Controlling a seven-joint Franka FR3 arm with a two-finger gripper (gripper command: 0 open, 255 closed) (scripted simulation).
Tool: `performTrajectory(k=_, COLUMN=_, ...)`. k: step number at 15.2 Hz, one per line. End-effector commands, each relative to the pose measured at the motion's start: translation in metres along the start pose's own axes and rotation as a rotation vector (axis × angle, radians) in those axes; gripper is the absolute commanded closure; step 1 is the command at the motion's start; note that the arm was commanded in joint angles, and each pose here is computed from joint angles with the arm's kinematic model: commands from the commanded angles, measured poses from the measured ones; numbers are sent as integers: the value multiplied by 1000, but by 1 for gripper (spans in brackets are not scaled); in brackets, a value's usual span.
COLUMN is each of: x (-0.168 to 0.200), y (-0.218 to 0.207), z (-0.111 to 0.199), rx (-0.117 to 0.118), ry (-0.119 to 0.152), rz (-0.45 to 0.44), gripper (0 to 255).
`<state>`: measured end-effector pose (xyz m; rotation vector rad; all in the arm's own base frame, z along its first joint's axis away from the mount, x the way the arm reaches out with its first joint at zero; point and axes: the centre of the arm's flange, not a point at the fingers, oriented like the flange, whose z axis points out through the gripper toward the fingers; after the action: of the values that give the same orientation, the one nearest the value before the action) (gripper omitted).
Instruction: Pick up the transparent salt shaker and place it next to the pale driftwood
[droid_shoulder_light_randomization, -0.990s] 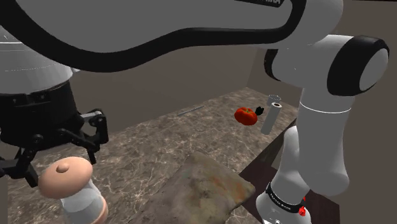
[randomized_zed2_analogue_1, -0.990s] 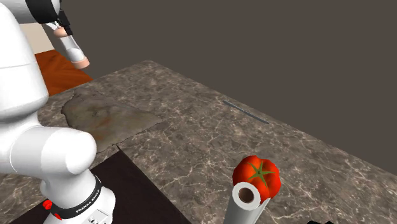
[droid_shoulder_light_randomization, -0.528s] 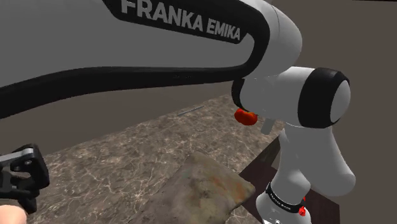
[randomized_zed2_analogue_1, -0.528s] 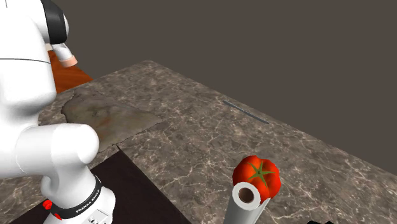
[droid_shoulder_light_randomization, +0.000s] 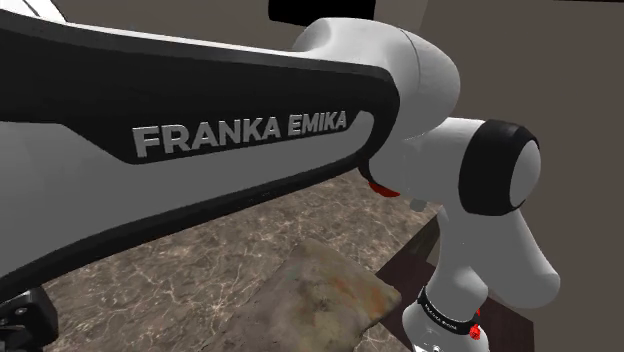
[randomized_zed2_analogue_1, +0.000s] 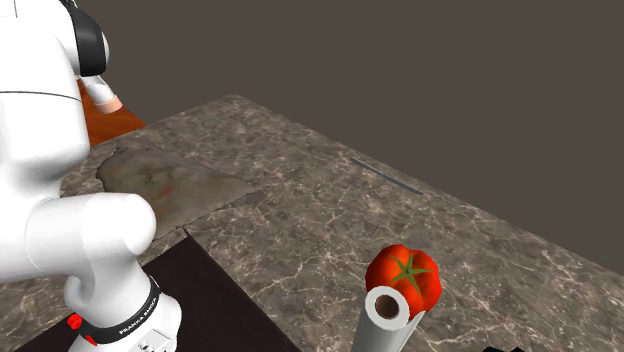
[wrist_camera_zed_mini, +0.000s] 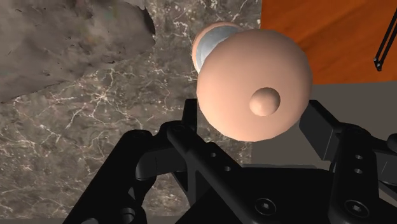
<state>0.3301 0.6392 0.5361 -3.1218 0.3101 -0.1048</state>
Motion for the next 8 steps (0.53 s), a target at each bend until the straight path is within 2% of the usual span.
performTrajectory(k=1, x=-1, y=0, z=13, rx=1, ry=0, rz=0, gripper=255)
performTrajectory(k=8, x=-4, y=1, z=50, rx=1, ry=0, rz=0, gripper=255)
